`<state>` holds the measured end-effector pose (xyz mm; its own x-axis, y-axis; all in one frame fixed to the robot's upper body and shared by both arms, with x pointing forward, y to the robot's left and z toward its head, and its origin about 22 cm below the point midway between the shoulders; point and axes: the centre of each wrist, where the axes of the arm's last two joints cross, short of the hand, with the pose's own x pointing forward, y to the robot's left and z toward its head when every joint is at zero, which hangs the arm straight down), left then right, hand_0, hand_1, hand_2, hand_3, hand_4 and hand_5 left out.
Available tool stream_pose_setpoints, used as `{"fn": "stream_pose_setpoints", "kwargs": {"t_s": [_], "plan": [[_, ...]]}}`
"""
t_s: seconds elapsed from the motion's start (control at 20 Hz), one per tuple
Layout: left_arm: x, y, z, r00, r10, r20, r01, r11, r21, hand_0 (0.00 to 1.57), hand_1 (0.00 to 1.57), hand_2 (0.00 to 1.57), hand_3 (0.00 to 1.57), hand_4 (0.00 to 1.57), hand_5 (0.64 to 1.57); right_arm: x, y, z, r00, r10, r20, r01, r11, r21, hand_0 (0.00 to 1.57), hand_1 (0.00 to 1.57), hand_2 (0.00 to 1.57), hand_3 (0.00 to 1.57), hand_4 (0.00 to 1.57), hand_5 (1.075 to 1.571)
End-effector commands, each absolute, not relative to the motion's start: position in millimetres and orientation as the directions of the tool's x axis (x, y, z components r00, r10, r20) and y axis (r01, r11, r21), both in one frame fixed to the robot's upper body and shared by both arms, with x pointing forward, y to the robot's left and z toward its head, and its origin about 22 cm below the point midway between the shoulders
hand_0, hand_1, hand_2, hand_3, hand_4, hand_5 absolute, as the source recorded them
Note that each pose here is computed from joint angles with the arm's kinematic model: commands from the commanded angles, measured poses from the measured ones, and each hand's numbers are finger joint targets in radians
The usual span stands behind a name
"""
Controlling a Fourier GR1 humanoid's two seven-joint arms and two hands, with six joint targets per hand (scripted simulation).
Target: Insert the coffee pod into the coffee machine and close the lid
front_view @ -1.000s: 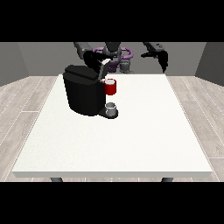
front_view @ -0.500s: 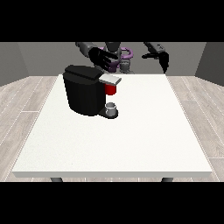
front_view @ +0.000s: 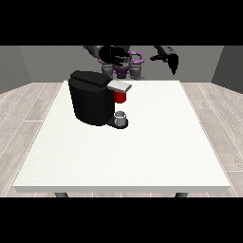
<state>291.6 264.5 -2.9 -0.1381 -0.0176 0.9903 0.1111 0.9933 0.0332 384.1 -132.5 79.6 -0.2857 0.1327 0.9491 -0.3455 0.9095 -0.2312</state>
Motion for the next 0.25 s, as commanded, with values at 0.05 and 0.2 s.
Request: {"fn": "stream_pose_setpoints", "kwargs": {"t_s": [0.05, 0.2], "plan": [[273.6, 279.4, -29.2, -0.07, -0.003, 0.998, 0.063, 0.998, 0.008, 0.0, 0.0, 0.0, 0.0, 0.19, 1.571, 345.5, -136.1, 35.0, -0.214, -0.038, 0.976, -0.395, 0.917, -0.051, 0.0, 0.0, 0.0, 0.0, 0.29, 1.571], [272.4, 287.9, -33.6, -0.083, -0.017, 0.996, 0.014, 1.0, 0.019, 0.0, 0.0, 0.0, 0.0, 0.19, 1.571, 326.9, -134.5, 18.5, -0.165, -0.017, 0.986, -0.326, 0.945, -0.038, 0.0, 0.0, 0.0, 0.0, 0.16, 1.571]]}}
